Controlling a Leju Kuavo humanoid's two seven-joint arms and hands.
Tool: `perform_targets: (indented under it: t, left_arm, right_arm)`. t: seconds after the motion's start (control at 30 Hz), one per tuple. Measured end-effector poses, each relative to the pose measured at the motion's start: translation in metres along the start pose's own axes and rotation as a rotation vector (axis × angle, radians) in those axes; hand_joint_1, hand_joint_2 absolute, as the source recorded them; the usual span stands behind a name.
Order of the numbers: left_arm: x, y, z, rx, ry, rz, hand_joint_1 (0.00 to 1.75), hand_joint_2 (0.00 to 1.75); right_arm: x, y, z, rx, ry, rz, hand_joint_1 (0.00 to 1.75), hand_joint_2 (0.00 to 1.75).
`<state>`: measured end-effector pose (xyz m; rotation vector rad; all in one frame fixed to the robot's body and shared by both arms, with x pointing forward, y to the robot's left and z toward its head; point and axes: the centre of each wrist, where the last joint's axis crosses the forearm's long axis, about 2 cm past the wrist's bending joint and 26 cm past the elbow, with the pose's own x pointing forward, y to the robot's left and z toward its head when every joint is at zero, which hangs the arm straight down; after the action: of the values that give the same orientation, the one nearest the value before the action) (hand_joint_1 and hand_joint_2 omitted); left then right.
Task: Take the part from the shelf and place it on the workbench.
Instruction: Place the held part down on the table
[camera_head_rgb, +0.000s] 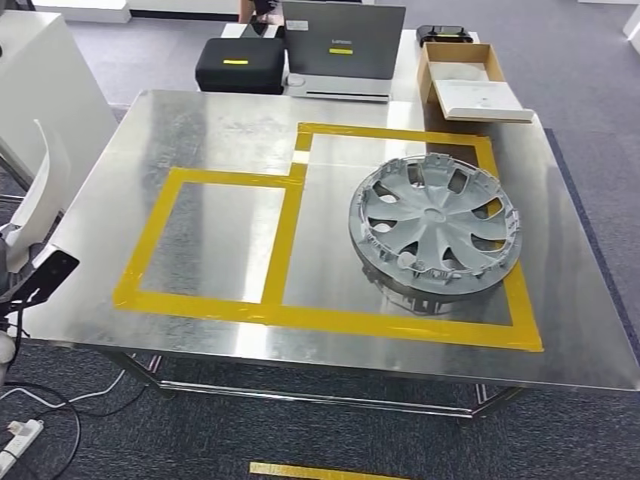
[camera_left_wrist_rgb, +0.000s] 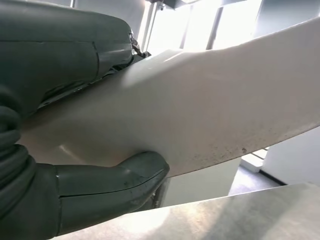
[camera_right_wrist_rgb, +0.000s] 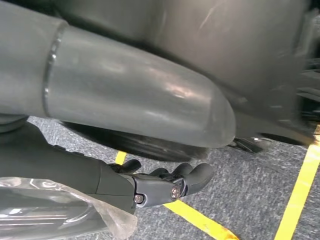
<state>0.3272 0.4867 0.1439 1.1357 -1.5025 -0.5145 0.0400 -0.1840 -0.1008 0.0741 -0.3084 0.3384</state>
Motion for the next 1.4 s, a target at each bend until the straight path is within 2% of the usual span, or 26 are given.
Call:
perform_targets:
  t: [0.13, 0.27, 0.57, 0.73, 0.83, 0.93, 1.1, 1.4]
  left_arm:
    - [0.004, -0.008, -0.008, -0.048, 0.033, 0.004, 1.75, 1.75]
    - [0.018, -0.016, -0.017, -0.074, 0.014, 0.032, 1.75, 1.75]
    - [0.062, -0.04, -0.029, -0.226, -0.085, 0.069, 1.75, 1.75]
    - [0.093, -0.05, -0.034, -0.289, -0.175, 0.028, 1.75, 1.75]
    - [0.105, -0.053, -0.035, -0.303, -0.215, -0.002, 1.75, 1.75]
    - [0.112, -0.055, -0.036, -0.332, -0.258, -0.129, 1.75, 1.75]
    - [0.126, -0.052, -0.046, -0.374, -0.407, -0.418, 1.75, 1.75]
    - [0.123, -0.05, -0.046, -0.401, -0.524, -0.613, 1.75, 1.75]
  right_arm:
    - [0.001, 0.0, 0.0, 0.004, 0.004, -0.005, 0.0, 0.0]
    - [0.002, 0.001, 0.0, 0.012, 0.019, -0.004, 0.0, 0.0]
    - [0.002, 0.001, 0.0, 0.021, 0.024, -0.003, 0.0, 0.0]
    - [0.002, 0.001, 0.0, 0.024, 0.024, 0.0, 0.0, 0.0]
    - [0.002, 0.001, 0.0, 0.025, 0.024, 0.001, 0.0, 0.0]
    - [0.001, 0.002, 0.0, 0.034, 0.026, 0.001, 0.0, 0.0]
    - [0.002, 0.0, 0.0, 0.053, 0.015, 0.014, 0.0, 0.0]
    - [0.001, 0.001, 0.0, 0.057, 0.011, 0.019, 0.0, 0.0]
